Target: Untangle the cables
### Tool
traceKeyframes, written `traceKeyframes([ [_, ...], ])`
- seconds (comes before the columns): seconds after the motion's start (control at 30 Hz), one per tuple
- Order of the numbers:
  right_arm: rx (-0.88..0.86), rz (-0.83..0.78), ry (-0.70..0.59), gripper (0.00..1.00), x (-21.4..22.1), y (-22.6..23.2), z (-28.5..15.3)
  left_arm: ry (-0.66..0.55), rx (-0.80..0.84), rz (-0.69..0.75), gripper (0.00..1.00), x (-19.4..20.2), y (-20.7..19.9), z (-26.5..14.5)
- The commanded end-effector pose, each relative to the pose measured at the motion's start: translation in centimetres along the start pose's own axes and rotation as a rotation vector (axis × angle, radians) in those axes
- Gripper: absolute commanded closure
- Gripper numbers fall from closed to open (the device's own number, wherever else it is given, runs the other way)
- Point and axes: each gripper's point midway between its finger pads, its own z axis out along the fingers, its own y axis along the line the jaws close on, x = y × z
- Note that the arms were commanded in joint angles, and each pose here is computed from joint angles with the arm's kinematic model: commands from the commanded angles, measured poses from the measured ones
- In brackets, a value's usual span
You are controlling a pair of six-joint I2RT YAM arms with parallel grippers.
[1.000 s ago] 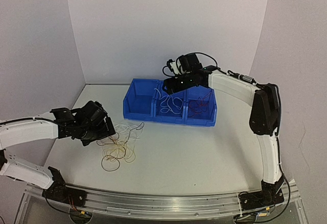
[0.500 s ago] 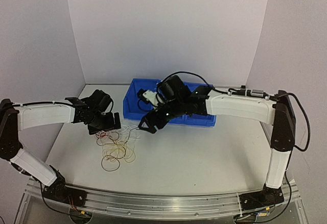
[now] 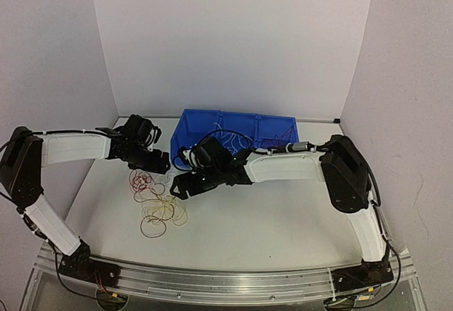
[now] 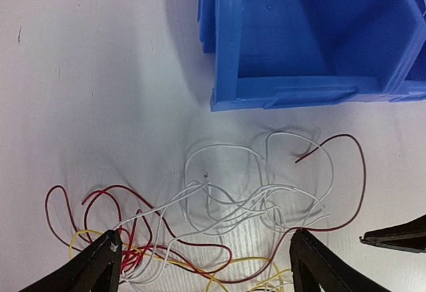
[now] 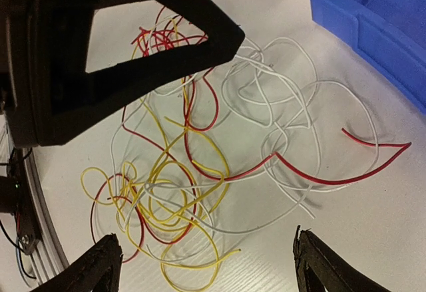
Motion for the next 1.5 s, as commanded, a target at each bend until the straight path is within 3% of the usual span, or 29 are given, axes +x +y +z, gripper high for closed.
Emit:
traceKeyframes([
  [0.0,0.019,0.187,-0.098,0.14,-2.3,0.6,0.9,-0.016,0.102,0.092,0.15,-2.0,-1.6,0.9],
  [0.17,0.037,0.206,-0.089,0.14,-1.2,1.1,2.3,0.007,0.107,0.125,0.2,-1.9,-1.6,2.4],
  [0.5,0.095,0.229,-0.079,0.14,0.1,-0.1,3.1,0.121,0.062,0.131,0.47,0.0,-0.6,6.0],
  [0.63,0.097,0.236,-0.068,0.15,0.3,-0.3,3.5,0.13,0.066,0.121,0.61,0.3,-0.6,6.2],
  [0.8,0.111,0.239,-0.063,0.15,0.2,-0.5,4.2,0.127,0.063,0.103,0.88,0.2,-0.6,6.0],
  [0.9,0.121,0.233,-0.066,0.15,-0.1,-0.6,4.6,0.118,0.071,0.087,1.0,0.0,-0.7,5.4],
  [1.23,0.232,0.208,-0.13,0.15,-1.3,-2.6,5.7,0.067,0.21,-0.067,1.0,-1.3,-3.2,0.9],
  [1.33,0.246,0.197,-0.126,0.18,-0.9,-3.1,6.7,0.058,0.234,-0.106,1.0,-1.1,-3.4,-0.2],
  [1.4,0.249,0.192,-0.115,0.25,-0.5,-3.4,7.3,0.052,0.235,-0.12,1.0,-1.0,-3.4,-0.7],
  [1.43,0.253,0.193,-0.109,0.37,-0.2,-3.6,7.4,0.045,0.235,-0.127,1.0,-1.1,-3.3,-1.0],
  [1.47,0.261,0.198,-0.105,0.57,0.1,-3.8,7.3,0.038,0.234,-0.131,1.0,-1.3,-3.3,-1.3],
])
